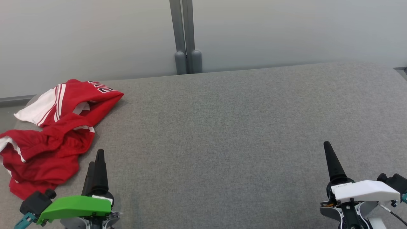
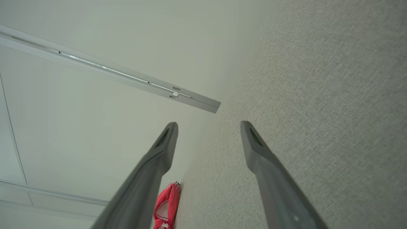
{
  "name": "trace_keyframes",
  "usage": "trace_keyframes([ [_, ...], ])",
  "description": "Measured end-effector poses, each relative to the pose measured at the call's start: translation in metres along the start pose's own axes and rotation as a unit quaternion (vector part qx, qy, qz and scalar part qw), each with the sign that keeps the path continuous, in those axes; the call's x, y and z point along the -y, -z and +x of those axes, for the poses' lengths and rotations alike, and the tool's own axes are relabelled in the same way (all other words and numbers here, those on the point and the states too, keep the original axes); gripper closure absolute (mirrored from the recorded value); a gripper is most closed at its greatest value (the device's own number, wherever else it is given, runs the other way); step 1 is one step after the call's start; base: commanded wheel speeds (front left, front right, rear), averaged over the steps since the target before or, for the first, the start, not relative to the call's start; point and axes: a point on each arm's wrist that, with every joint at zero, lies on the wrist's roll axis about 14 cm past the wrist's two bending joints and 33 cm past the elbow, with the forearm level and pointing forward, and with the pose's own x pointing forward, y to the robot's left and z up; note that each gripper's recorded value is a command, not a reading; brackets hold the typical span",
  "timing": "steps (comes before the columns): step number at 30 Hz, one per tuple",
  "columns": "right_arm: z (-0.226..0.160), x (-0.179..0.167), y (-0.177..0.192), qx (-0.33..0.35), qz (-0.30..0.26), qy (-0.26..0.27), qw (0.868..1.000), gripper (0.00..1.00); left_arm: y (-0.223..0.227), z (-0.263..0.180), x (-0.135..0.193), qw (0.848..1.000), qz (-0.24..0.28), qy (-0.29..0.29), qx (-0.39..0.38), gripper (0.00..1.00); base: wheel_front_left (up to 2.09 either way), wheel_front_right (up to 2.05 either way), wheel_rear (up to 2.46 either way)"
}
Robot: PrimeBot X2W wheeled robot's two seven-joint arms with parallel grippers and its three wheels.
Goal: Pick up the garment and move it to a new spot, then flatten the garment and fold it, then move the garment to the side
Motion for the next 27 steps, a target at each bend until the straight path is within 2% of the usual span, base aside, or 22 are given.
trace_keyframes([
  [16,-0.005,-0.014,0.002,0.004,-0.134,-0.028,0.991,0.0,0.009,-0.006,0.013,0.988,0.153,0.016,0.0,0.0,0.0,0.0,0.0],
  [27,-0.007,-0.029,0.009,0.003,-0.224,-0.06,0.973,0.0,0.013,-0.01,0.014,0.972,0.235,0.015,0.006,0.0,0.0,0.0,0.0],
])
